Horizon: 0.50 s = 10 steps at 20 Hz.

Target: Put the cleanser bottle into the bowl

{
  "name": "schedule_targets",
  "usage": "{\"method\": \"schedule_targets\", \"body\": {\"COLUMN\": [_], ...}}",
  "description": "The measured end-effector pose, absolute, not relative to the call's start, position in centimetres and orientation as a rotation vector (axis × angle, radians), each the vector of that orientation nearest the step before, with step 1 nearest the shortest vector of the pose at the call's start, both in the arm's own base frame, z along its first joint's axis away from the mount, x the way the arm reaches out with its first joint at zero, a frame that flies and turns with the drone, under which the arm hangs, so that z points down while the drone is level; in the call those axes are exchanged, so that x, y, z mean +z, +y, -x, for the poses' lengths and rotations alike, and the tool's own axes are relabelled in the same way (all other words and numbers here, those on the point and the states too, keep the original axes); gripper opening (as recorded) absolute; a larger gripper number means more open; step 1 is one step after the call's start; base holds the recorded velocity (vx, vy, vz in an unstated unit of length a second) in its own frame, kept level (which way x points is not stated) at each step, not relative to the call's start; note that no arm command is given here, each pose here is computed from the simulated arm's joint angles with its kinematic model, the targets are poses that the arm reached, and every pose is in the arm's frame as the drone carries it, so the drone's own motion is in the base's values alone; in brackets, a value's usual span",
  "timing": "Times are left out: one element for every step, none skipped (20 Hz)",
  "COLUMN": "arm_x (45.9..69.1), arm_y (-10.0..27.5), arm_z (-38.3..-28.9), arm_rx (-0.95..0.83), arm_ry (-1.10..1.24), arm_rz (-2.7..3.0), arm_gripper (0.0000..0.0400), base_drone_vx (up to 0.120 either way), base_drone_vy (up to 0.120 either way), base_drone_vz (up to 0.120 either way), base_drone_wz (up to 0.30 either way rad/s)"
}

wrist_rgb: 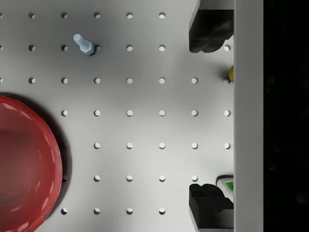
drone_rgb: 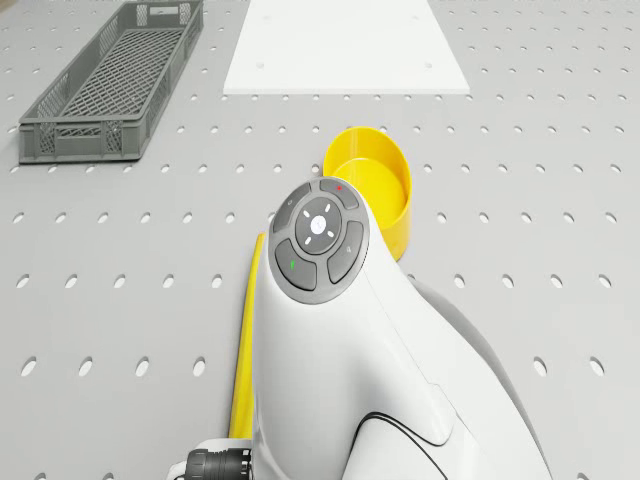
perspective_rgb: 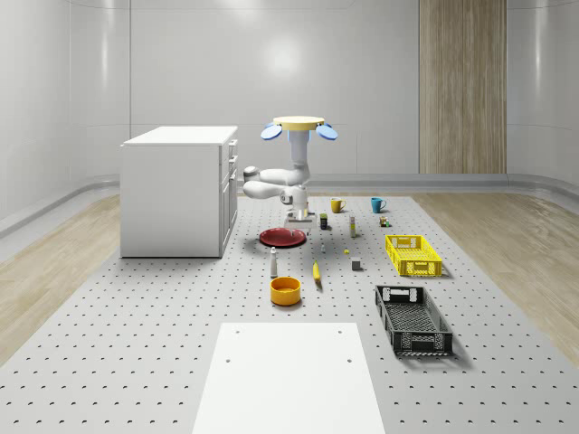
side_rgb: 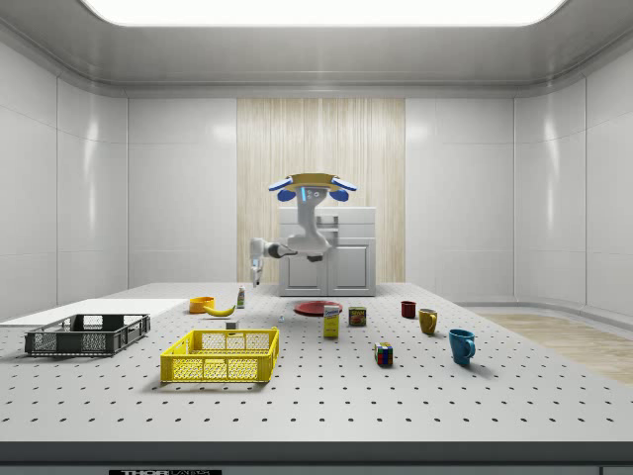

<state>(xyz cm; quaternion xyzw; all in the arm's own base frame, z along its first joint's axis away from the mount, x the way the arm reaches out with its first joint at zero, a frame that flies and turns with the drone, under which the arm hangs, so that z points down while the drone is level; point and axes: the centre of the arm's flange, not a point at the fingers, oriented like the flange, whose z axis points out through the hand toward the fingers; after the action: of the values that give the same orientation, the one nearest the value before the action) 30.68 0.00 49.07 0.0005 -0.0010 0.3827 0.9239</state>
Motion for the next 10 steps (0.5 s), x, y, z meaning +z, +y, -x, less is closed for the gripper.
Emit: {"method": "schedule_targets", "body": {"arm_x": [49.07,49.07,49.07,49.07,49.07,49.07,49.07,49.07,49.07,49.07], "arm_y": [0.00,0.00,0.00,0.00,0.00,0.00,0.00,0.00,0.00,0.00], "arm_z": [-30.68,-30.68,-30.68,-30.68,-30.68,-30.68,-30.68,-30.68,-30.68,-30.68], "arm_rx": [0.785,0.785,0.785,0.785,0.785,0.785,0.785,0.785,0.785,0.785], "arm_ry": [-0.002,-0.002,-0.002,-0.002,-0.002,-0.002,-0.002,-0.002,-0.002,-0.002], "arm_rz": [-0.001,-0.001,-0.001,-0.001,-0.001,-0.001,-0.001,-0.001,-0.001,-0.001], "arm_gripper": [0.0400,0.0400,0.0400,0.0400,0.0400,0.0400,0.0400,0.0400,0.0400,0.0400], "base_drone_vx": [0.120,0.120,0.120,0.120,0.120,0.120,0.120,0.120,0.120,0.120], "base_drone_vy": [0.000,0.000,0.000,0.000,0.000,0.000,0.000,0.000,0.000,0.000], "base_drone_vz": [0.000,0.000,0.000,0.000,0.000,0.000,0.000,0.080,0.120,0.080], "base_drone_wz": [0.000,0.000,0.000,0.000,0.000,0.000,0.000,0.000,0.000,0.000]}}
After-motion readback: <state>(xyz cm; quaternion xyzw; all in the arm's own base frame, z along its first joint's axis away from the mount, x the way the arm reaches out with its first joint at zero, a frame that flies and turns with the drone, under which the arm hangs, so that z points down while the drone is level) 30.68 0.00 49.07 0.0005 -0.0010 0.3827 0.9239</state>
